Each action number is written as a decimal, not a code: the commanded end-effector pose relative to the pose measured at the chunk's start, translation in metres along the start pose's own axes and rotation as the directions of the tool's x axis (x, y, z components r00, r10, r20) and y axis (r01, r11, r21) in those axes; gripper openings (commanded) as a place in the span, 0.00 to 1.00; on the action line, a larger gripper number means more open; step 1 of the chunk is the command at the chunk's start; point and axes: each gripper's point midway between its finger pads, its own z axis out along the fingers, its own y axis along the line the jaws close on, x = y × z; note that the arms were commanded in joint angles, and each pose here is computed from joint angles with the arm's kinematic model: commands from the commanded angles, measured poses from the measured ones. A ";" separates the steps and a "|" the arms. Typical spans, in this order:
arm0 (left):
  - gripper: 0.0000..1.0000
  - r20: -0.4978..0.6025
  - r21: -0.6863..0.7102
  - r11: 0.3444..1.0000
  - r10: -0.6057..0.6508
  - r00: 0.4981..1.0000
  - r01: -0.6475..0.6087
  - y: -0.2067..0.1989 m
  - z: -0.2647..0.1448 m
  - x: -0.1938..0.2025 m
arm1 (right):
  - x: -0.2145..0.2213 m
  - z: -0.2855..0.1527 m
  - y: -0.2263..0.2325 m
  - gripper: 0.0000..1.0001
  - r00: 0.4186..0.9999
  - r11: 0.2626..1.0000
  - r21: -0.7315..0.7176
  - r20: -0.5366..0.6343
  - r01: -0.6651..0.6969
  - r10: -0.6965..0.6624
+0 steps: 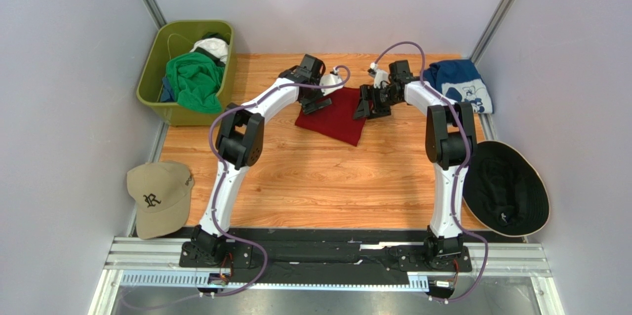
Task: Fold and stack the t-shirts
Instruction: Neatly place the folded tshirt to the corner
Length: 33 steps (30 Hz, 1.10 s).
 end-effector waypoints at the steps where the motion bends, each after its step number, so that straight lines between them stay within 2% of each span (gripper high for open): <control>1: 0.90 -0.055 0.076 0.997 0.024 0.998 -0.020 -0.025 -0.001 0.015 | -0.003 -0.006 0.003 0.76 1.000 1.000 0.010 0.019 0.001 -0.001; 11: 0.90 -0.064 0.099 0.995 0.038 0.997 -0.031 -0.031 -0.007 0.019 | 0.008 0.005 0.004 0.76 0.999 0.995 0.095 -0.036 0.028 -0.024; 25: 0.89 -0.052 0.106 0.993 0.049 0.997 -0.043 -0.031 -0.011 0.017 | 0.016 0.026 0.018 0.73 0.995 0.994 0.090 -0.087 0.057 -0.049; 29: 0.88 -0.051 0.107 0.993 0.047 0.998 -0.042 -0.031 -0.011 0.017 | 0.019 0.029 0.021 0.63 0.994 0.995 0.081 -0.098 0.058 -0.050; 33: 0.88 -0.055 0.107 0.993 0.048 0.997 -0.042 -0.031 -0.011 0.018 | 0.019 0.033 0.021 0.40 0.993 0.995 0.078 -0.108 0.057 -0.048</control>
